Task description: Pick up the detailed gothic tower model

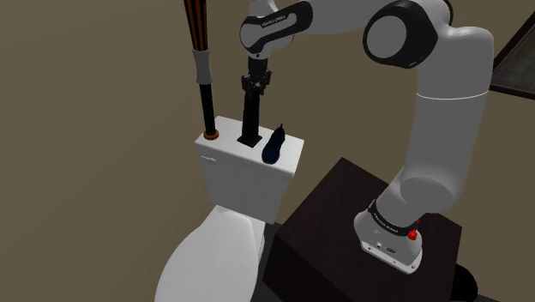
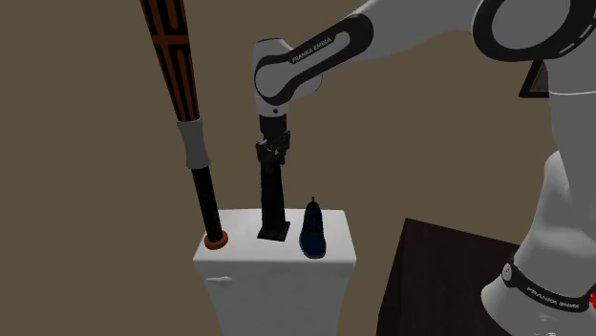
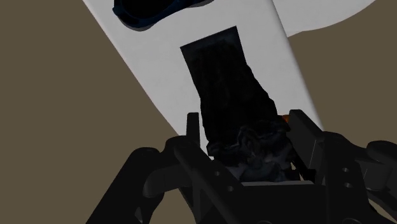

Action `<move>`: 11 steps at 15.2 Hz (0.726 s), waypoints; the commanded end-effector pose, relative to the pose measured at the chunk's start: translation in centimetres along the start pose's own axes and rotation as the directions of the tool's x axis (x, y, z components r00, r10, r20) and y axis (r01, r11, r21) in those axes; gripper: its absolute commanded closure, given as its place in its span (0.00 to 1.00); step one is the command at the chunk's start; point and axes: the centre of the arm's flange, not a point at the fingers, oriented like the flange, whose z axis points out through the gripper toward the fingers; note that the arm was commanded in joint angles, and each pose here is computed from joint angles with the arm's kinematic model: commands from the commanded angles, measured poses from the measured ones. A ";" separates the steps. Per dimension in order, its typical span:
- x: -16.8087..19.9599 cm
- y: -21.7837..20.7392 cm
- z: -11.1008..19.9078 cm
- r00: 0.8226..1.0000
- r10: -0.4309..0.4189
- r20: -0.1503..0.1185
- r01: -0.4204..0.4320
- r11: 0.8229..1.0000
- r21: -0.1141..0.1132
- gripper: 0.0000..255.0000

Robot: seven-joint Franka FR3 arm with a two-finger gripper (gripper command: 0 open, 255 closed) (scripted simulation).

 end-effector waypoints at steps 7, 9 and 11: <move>0.0 0.0 -2.0 1.000 0.001 0.002 -0.001 1.000 0.000 1.00; -0.1 -0.1 -3.0 1.000 0.001 0.002 -0.001 1.000 0.000 1.00; -0.1 -0.1 -4.1 1.000 0.001 0.002 -0.001 1.000 0.000 1.00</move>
